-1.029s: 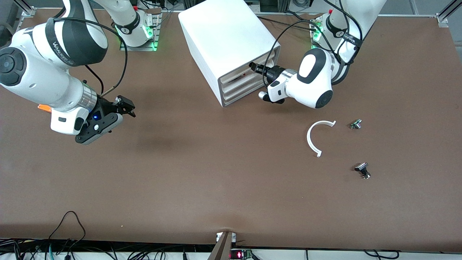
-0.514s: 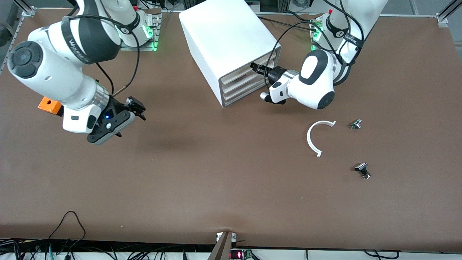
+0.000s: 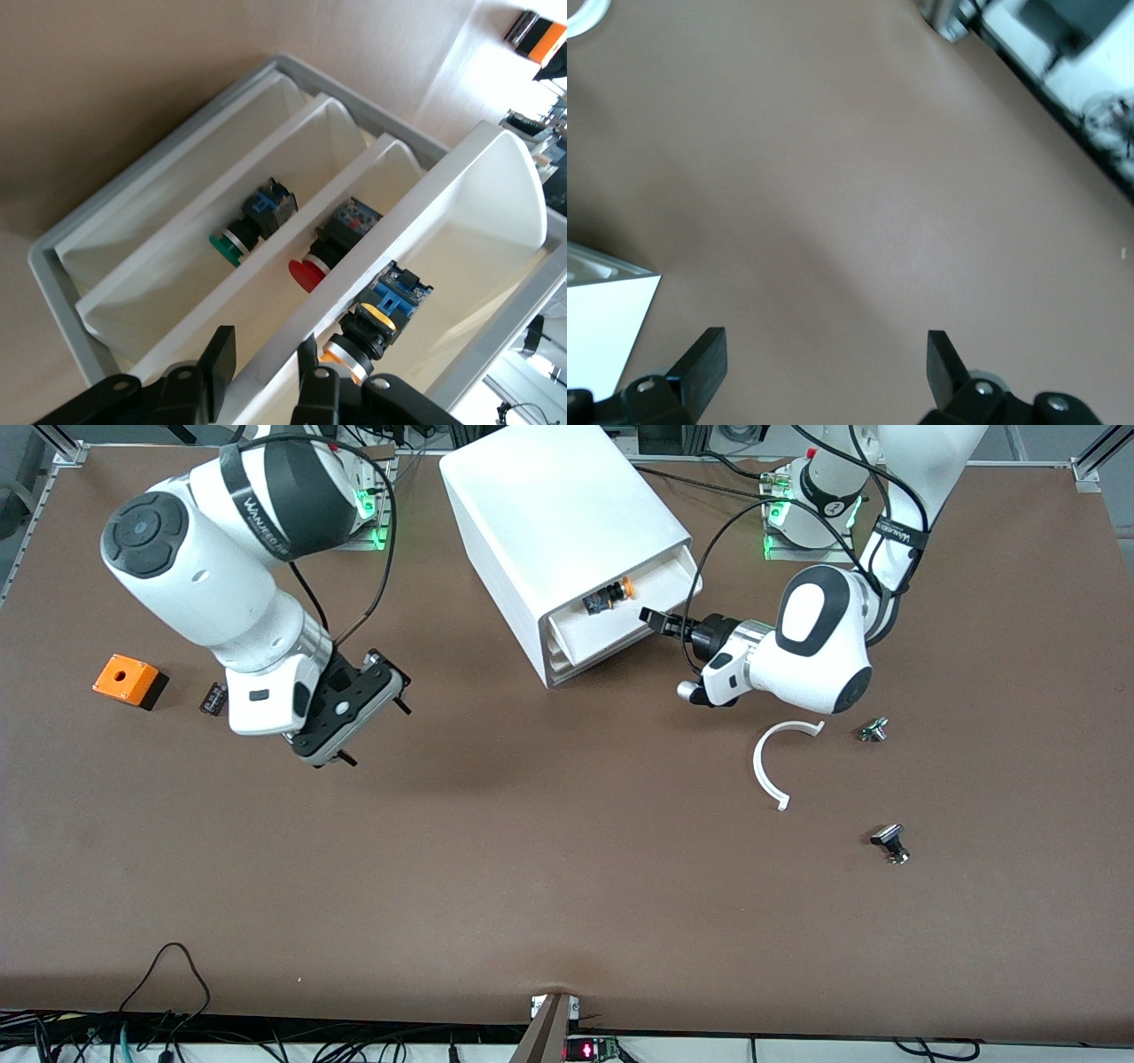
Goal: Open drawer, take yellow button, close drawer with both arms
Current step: 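Pull the drawer open with the left gripper while the right gripper reaches in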
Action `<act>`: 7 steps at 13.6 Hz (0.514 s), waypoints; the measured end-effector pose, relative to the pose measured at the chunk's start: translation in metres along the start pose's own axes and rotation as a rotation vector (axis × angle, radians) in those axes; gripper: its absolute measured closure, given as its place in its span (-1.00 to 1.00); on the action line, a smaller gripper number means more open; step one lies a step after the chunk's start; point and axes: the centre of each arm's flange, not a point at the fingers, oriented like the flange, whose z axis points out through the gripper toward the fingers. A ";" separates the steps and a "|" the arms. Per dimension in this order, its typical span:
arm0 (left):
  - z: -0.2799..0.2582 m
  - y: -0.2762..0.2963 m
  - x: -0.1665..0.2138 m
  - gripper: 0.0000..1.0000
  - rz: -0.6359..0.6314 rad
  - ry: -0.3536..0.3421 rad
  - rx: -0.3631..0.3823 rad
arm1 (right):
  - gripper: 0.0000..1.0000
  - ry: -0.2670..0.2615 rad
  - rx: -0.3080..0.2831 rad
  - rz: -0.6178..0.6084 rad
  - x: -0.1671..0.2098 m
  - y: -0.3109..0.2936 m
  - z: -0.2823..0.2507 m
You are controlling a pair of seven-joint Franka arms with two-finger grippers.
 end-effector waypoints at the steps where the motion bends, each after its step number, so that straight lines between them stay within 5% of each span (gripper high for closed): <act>1: -0.008 -0.002 0.003 0.33 -0.002 0.014 -0.004 | -1.00 0.008 0.001 -0.054 0.009 -0.011 -0.001; 7: -0.052 -0.012 0.022 0.34 -0.004 0.086 0.005 | -1.00 0.011 -0.050 -0.331 0.071 -0.124 0.015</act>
